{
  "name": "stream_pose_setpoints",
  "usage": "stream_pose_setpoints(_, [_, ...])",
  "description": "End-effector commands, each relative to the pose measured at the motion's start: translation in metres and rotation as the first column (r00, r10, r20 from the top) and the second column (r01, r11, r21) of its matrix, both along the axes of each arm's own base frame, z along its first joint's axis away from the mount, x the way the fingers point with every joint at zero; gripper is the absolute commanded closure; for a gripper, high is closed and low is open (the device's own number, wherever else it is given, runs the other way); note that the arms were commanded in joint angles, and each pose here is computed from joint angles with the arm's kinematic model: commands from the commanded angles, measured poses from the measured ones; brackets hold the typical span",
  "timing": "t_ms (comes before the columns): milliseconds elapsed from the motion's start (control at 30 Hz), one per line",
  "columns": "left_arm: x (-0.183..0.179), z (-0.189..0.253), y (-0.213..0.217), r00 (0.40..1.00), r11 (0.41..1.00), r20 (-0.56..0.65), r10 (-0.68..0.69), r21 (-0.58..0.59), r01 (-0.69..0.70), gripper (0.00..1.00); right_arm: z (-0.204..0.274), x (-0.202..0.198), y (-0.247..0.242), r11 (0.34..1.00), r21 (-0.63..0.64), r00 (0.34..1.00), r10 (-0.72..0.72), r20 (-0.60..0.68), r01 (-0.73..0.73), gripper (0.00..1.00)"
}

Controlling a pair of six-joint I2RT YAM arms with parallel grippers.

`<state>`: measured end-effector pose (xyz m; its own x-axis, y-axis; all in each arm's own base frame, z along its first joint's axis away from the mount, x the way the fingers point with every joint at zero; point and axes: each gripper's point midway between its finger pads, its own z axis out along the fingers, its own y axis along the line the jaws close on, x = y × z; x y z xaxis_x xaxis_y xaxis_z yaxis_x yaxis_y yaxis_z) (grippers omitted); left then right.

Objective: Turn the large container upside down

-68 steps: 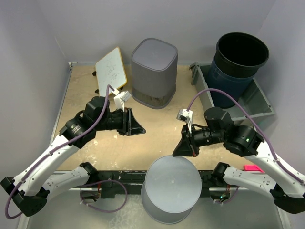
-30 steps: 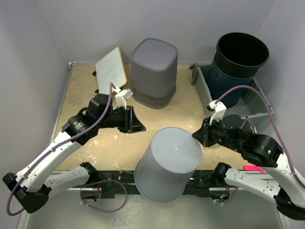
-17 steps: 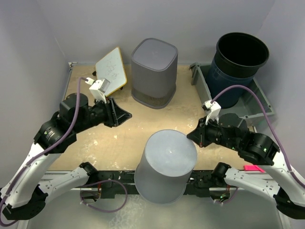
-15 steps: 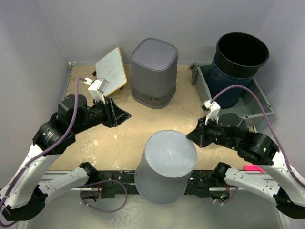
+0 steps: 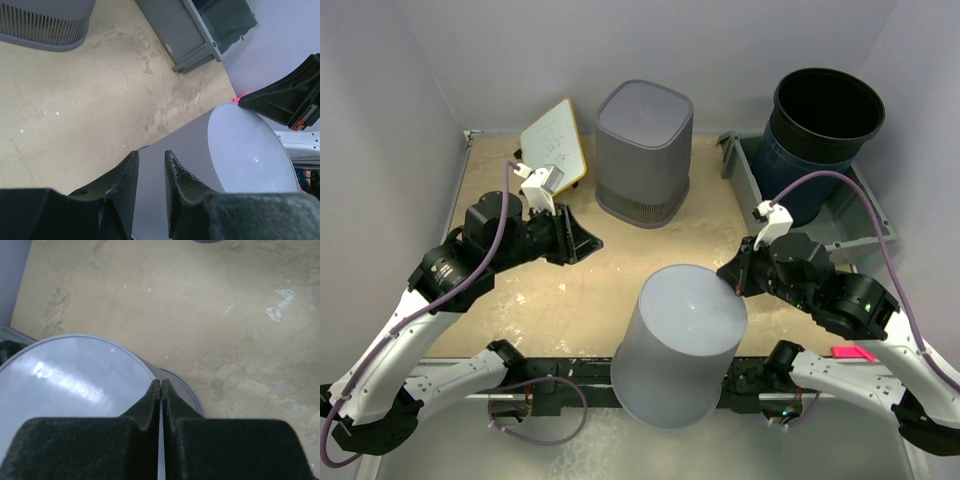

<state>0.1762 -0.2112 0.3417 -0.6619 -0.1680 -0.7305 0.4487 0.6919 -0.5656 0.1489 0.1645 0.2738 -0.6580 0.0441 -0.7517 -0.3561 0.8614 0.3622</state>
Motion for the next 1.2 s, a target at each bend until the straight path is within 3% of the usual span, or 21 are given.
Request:
stream_pose_setpoints(0, [0.001,0.014,-0.007,0.999,0.999,0.041,-0.025,-0.045,0.027,0.76,-0.045,-0.013,-0.051,0.964,-0.222,0.978,-0.175,-0.111,0.147,1.0])
stream_pose_setpoints(333, [0.003,0.007,-0.011,0.998,0.999,0.037,-0.044,-0.03,0.045,0.76,-0.049,-0.017,-0.068,0.942,-0.248,0.956,-0.265,-0.128,0.228,1.0])
stream_pose_setpoints(467, [0.002,0.011,-0.008,0.998,0.999,0.052,-0.037,-0.032,0.038,0.76,-0.035,-0.016,-0.066,0.951,-0.189,0.958,-0.268,-0.105,0.246,1.0])
stream_pose_setpoints(633, [0.001,0.014,-0.008,0.998,0.999,0.056,-0.035,-0.039,0.038,0.76,-0.01,-0.009,-0.03,0.99,0.001,0.989,-0.14,-0.05,0.141,1.0])
stream_pose_setpoints(733, [-0.003,0.008,-0.014,0.997,0.996,0.034,-0.069,-0.054,0.07,0.76,-0.006,-0.008,0.012,0.994,0.112,0.999,0.001,-0.054,0.005,1.0])
stream_pose_setpoints(900, [-0.01,-0.002,-0.018,0.995,0.993,-0.011,-0.1,-0.069,0.099,0.77,-0.01,-0.014,0.075,0.945,0.278,0.974,0.207,-0.096,-0.173,1.0])
stream_pose_setpoints(1033, [-0.014,-0.009,-0.016,0.995,0.993,-0.028,-0.096,-0.077,0.093,0.77,0.012,-0.003,0.103,0.905,0.359,0.967,0.255,-0.025,-0.229,1.0])
stream_pose_setpoints(1167, [-0.007,-0.04,-0.007,0.996,0.999,-0.078,-0.037,0.012,0.038,0.77,0.035,0.007,0.133,0.856,0.419,0.949,0.312,0.046,-0.302,1.0])
